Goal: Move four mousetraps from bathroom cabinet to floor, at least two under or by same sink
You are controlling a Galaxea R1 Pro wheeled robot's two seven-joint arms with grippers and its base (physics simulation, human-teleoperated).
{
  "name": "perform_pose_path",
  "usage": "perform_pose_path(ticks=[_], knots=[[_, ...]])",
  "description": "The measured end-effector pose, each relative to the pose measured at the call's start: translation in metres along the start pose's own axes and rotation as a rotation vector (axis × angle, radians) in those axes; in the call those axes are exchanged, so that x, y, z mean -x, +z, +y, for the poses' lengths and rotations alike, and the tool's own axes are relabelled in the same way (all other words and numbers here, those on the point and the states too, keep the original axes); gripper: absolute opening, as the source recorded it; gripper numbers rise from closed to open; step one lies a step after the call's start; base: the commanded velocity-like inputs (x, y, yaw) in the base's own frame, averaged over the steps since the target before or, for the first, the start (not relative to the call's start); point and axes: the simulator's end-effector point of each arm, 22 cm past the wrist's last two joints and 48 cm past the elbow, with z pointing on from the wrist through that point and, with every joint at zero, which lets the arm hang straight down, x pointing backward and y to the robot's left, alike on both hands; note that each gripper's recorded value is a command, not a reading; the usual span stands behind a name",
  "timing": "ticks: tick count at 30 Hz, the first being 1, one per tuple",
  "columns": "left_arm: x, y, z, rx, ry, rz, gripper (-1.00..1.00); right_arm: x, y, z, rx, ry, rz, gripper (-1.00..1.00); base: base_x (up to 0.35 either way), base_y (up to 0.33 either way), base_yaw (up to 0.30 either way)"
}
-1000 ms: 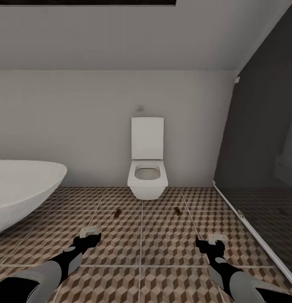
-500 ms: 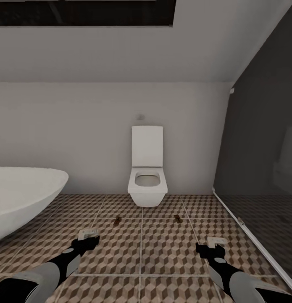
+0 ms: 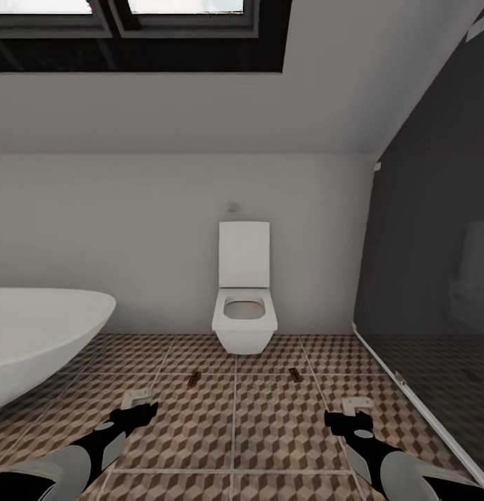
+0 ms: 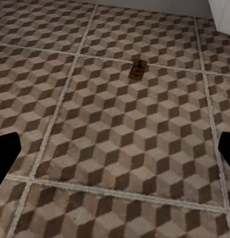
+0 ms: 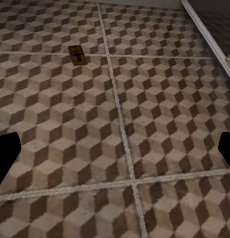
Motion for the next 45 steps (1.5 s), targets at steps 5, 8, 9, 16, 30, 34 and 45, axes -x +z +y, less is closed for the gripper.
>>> perform_pose_path(ticks=[5, 8, 9, 16, 30, 34, 45], knots=[[0.01, -0.003, -0.002, 0.001, -0.023, 0.002, 1.0, 0.01, -0.003, -0.001, 0.003, -0.014, 0.002, 1.0, 0.0, 0.0, 0.0], [0.016, -0.005, -0.003, 0.001, -0.028, 0.002, 1.0, 0.016, -0.005, -0.003, 0.002, -0.017, 0.003, 1.0, 0.0, 0.0, 0.0], [0.018, -0.006, -0.003, 0.0, -0.03, 0.002, 1.0, 0.019, -0.006, -0.003, 0.002, -0.018, 0.003, 1.0, 0.0, 0.0, 0.0], [0.034, -0.011, -0.005, 0.002, -0.035, 0.002, 1.0, 0.034, -0.01, -0.006, 0.001, -0.021, 0.004, 1.0, 0.0, 0.0, 0.0], [0.064, -0.02, -0.004, 0.007, -0.038, 0.003, 1.0, 0.063, -0.02, -0.009, 0.001, -0.021, 0.006, 1.0, 0.0, 0.0, 0.0], [0.072, -0.023, -0.006, 0.006, -0.038, 0.004, 1.0, 0.071, -0.023, -0.01, 0.001, -0.021, 0.007, 1.0, 0.0, 0.0, 0.0], [0.094, -0.031, -0.008, 0.006, -0.038, 0.006, 1.0, 0.093, -0.031, -0.013, 0.001, -0.021, 0.009, 1.0, 0.0, 0.0, 0.0]])
